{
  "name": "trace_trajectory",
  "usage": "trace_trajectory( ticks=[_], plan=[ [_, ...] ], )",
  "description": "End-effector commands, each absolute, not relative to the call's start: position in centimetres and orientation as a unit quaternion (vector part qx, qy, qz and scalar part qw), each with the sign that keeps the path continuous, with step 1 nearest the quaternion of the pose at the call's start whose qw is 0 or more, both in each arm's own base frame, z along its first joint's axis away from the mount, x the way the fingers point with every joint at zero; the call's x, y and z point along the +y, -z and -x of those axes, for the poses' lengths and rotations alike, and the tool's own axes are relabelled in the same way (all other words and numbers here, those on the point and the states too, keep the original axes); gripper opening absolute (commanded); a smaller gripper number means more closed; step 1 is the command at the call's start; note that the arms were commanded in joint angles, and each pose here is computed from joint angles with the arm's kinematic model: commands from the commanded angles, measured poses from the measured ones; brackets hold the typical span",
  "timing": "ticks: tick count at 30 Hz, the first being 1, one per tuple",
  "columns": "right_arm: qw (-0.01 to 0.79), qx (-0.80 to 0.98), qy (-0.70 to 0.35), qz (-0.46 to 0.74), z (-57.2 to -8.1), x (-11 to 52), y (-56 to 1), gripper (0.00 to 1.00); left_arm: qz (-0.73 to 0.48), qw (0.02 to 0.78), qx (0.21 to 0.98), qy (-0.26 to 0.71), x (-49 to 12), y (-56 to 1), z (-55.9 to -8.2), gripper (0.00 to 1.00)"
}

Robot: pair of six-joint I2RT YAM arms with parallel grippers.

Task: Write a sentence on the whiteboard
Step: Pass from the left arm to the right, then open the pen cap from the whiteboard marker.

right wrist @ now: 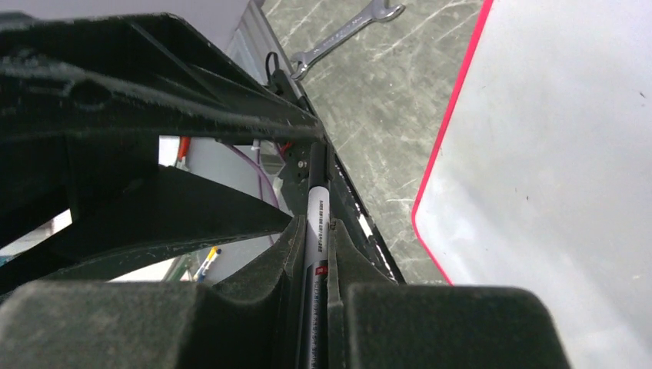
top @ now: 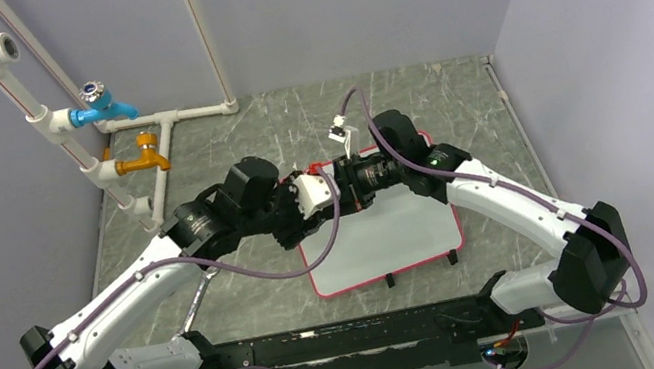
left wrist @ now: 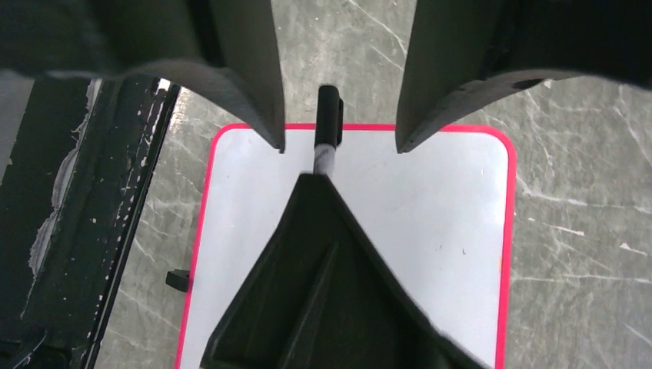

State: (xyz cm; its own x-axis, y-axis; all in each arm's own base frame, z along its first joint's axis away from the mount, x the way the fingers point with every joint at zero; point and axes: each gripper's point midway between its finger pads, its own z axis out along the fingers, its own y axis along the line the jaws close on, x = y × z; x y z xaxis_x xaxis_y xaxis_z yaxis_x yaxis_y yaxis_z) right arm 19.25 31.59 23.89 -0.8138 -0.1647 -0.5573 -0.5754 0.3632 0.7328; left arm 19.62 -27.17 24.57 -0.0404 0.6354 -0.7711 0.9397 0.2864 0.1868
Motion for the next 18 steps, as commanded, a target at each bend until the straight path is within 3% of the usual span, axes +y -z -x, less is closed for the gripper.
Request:
trace_trajectory(
  ticks=[1, 11, 18],
  plan=[
    [0.270, 0.784, -0.498, 0.253, -19.7, 30.5, -27.7, 0.00, -0.549, 0.455, 0.674, 0.192, -26.7, -27.3, -19.6, 0.61],
    [0.291, 0.768, -0.509, 0.258, -18.7, 29.4, -29.8, 0.00, -0.547, 0.459, 0.668, 0.208, -26.6, -27.2, -18.9, 0.64],
    [0.299, 0.756, -0.524, 0.254, -18.4, 29.5, -31.2, 0.00, -0.542, 0.467, 0.662, 0.221, -27.3, -27.6, -18.9, 0.55]
  ],
)
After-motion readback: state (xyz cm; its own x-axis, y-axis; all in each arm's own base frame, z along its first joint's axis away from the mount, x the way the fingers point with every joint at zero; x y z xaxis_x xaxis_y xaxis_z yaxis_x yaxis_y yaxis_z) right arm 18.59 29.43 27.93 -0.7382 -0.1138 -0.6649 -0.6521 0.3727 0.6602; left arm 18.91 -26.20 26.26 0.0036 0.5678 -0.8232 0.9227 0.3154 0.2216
